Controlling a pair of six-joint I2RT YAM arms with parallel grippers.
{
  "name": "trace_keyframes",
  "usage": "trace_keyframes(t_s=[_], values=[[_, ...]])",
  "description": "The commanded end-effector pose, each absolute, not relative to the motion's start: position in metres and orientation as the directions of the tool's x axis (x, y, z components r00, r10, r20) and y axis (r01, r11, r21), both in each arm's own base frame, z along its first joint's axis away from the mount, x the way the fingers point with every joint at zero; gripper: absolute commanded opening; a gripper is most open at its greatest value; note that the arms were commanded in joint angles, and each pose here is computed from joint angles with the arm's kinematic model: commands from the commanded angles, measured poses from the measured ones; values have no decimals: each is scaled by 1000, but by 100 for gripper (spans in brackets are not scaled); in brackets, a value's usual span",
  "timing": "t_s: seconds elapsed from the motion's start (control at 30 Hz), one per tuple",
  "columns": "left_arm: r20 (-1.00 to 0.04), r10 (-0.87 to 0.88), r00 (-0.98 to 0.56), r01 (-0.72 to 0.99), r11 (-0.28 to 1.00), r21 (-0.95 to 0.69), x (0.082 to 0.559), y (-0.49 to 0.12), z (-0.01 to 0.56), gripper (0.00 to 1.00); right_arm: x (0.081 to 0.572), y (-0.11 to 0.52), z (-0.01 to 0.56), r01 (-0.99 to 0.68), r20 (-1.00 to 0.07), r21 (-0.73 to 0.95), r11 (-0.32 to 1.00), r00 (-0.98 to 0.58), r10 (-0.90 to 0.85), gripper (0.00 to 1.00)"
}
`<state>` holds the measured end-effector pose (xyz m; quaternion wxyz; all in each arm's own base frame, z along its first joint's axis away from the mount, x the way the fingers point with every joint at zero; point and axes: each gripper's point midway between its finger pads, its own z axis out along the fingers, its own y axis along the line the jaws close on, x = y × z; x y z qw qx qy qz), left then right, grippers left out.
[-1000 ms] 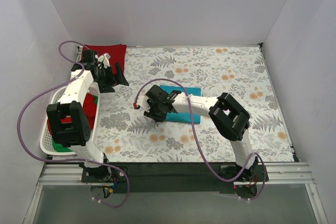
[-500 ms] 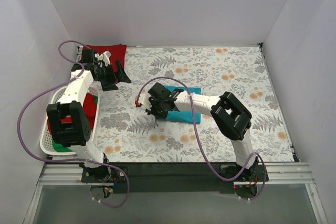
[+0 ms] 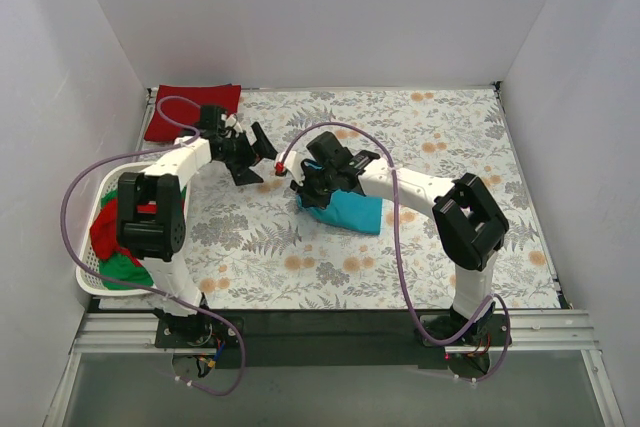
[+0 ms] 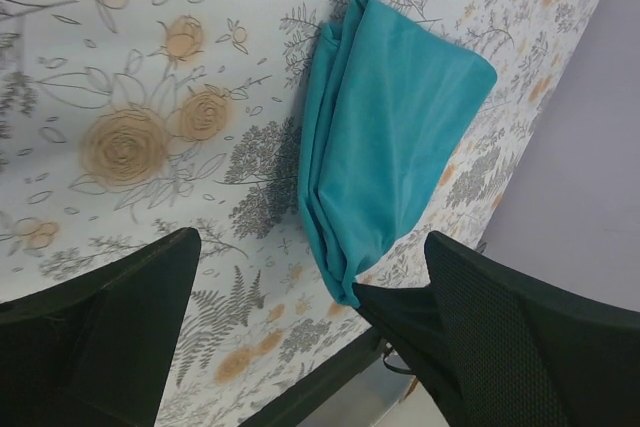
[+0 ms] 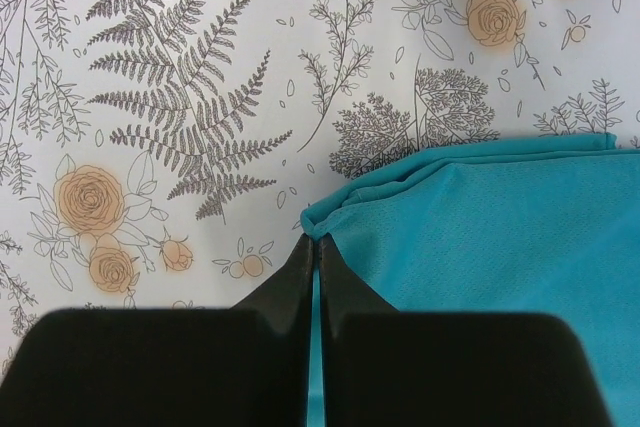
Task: Fold and stack the t-shirts
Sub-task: Neatly place the folded tshirt to the corner
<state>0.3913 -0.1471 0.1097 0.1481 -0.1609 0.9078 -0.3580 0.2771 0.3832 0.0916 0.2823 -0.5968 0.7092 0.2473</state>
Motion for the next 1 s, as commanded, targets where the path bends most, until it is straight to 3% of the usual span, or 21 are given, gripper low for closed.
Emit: trace_keyframes(t_s=[0.0,0.27,0.6,0.83,0.9,0.97], values=[[-112,-446,-888,-246,668,-702,397,-176,108,95,279,386,112,-990,-746,6,139,-97,-659,1],[-8,-539,-842,-381,605,-699,400,-217,79,96,279,387,121,-992,-773,20,121,-92,-628,1],[92,-562,-822,-492,619,-612,360,-250,38,95,290,384,131,-988,-792,17,153,-107,-602,1],[33,-584,-811,-471,618,-629,384,-258,30,73,287,383,136,-986,-800,46,161,-133,-585,1],[-6,-590,-807,-458,633,-624,394,-255,28,56,287,384,137,-985,-802,51,163,-138,-581,1],[-14,-591,-806,-460,641,-615,397,-255,22,49,287,385,138,-985,-804,55,164,-141,-578,1]])
